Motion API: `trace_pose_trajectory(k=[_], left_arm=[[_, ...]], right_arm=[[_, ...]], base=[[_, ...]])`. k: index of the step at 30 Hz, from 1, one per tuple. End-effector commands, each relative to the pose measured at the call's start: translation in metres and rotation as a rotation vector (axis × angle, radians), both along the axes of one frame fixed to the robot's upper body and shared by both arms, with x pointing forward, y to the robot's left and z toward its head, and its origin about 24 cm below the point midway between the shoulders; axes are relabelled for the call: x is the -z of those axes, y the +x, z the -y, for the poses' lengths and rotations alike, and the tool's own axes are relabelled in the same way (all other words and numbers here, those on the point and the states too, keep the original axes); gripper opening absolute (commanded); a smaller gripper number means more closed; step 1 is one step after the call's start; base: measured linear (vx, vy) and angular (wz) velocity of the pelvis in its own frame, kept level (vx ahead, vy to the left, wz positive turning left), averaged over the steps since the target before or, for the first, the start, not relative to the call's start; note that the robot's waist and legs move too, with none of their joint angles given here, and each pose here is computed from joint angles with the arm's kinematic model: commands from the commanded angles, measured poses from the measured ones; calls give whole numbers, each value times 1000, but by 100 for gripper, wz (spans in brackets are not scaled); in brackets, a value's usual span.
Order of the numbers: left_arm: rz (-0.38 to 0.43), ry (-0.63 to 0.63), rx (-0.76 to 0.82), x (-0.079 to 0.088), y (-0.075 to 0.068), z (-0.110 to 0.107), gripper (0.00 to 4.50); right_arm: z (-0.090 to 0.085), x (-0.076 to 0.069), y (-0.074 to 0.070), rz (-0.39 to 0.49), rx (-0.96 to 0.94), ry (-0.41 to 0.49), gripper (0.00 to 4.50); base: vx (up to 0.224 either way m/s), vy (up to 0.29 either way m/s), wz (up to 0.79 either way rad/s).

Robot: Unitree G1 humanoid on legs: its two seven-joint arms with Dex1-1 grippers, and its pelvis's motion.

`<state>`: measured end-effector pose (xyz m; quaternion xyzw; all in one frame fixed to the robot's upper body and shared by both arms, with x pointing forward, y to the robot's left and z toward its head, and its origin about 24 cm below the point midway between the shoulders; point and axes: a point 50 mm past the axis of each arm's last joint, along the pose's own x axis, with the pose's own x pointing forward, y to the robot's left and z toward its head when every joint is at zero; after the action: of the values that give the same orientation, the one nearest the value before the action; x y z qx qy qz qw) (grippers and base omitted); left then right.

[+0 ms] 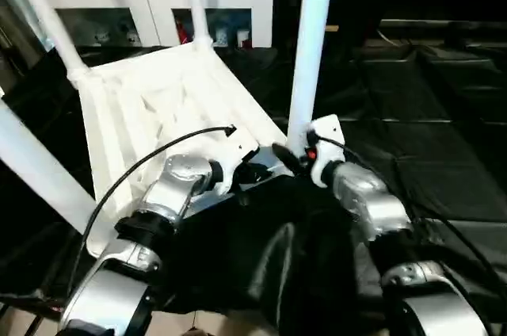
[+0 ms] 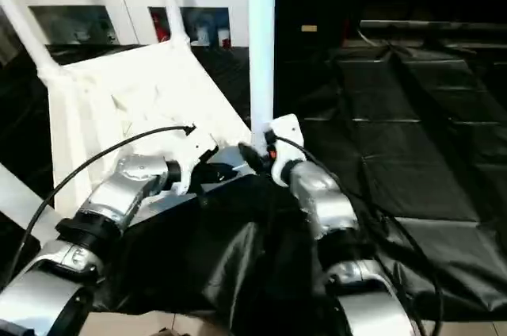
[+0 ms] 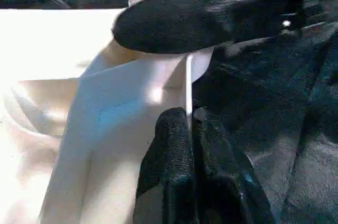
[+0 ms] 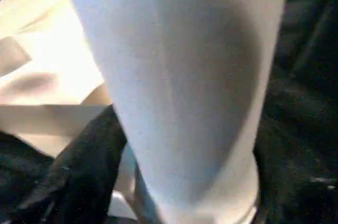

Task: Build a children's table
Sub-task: Rotate leg to tighten

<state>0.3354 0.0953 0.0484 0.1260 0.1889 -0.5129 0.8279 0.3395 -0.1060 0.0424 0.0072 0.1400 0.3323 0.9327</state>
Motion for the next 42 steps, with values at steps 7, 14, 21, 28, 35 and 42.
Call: trace_pose_trajectory(k=[7, 14, 21, 28, 35, 42], left_arm=[[38, -110, 287, -19, -18, 13, 0], [2, -78, 345, -16, -24, -1, 0], [-23, -78, 374, -15, -30, -4, 0], [-32, -92, 349, -15, -31, -3, 0], [34, -83, 152, -17, -11, 9, 0], [109, -55, -65, -21, 10, 27, 0]], right_arm=[[-8, 0, -37, -25, -537, 0, 412], [12, -4, -47, -61, -653, 2, 412], [13, -2, -50, -98, -666, 24, 356], [6, 1, -53, -108, -673, 39, 298], [-11, 13, -39, -84, -401, 27, 266], [-34, 27, -18, -112, -26, -22, 265]], base=[[0, 0, 0], [0, 0, 0], [0, 0, 0], [0, 0, 0], [0, 0, 0], [0, 0, 0]])
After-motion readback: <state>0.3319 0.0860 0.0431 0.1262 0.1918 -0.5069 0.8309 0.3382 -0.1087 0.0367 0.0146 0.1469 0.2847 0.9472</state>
